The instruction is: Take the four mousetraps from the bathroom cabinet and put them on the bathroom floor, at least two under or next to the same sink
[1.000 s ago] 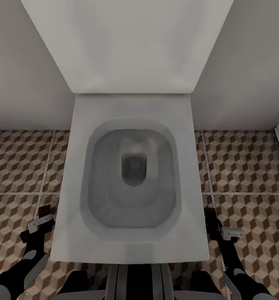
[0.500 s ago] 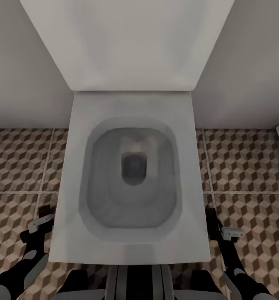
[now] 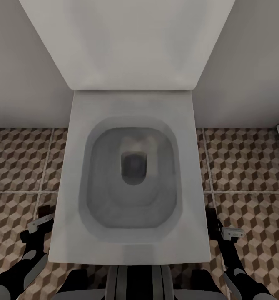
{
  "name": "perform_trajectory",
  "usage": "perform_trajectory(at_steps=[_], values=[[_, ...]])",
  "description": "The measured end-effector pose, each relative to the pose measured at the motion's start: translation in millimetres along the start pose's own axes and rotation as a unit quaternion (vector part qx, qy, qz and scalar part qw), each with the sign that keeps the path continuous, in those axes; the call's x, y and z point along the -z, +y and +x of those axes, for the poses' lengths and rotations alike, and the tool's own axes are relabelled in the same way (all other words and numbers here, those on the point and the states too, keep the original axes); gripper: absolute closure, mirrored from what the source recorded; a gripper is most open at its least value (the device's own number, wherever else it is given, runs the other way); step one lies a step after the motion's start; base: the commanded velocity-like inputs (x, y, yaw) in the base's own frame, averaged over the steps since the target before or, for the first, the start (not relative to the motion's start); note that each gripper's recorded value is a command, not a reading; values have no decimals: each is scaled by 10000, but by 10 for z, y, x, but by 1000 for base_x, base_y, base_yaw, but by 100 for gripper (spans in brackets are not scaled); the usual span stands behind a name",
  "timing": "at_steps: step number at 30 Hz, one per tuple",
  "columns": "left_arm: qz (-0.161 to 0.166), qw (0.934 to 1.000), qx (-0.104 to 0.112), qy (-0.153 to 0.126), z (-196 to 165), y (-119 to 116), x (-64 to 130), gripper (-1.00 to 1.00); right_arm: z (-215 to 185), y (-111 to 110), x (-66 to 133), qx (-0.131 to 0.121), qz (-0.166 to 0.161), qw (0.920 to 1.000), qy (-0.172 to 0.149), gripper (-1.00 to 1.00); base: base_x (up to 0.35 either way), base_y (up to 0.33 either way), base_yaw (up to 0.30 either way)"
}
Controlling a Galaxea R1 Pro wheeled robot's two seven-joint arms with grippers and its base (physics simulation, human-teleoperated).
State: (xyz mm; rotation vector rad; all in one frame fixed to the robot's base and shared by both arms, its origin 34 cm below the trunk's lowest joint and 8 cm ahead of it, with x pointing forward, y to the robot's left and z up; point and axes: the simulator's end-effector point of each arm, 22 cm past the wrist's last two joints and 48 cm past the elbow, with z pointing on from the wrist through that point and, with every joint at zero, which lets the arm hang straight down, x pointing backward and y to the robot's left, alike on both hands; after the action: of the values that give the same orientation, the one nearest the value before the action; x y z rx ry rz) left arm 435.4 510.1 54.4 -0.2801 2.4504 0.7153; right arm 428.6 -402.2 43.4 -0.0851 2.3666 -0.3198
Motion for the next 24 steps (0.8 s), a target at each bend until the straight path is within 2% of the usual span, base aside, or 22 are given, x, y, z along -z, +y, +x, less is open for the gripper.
perform_trajectory(at_steps=[15,24], values=[[0,10000,0,0,0,0,0,100,-7,-23,-2,11,14,10000,-14,100,0,0,0],[-28,10000,-5,-20,-13,27,-7,100,-64,-58,6,-1,41,9999,-161,100,0,0,0]])
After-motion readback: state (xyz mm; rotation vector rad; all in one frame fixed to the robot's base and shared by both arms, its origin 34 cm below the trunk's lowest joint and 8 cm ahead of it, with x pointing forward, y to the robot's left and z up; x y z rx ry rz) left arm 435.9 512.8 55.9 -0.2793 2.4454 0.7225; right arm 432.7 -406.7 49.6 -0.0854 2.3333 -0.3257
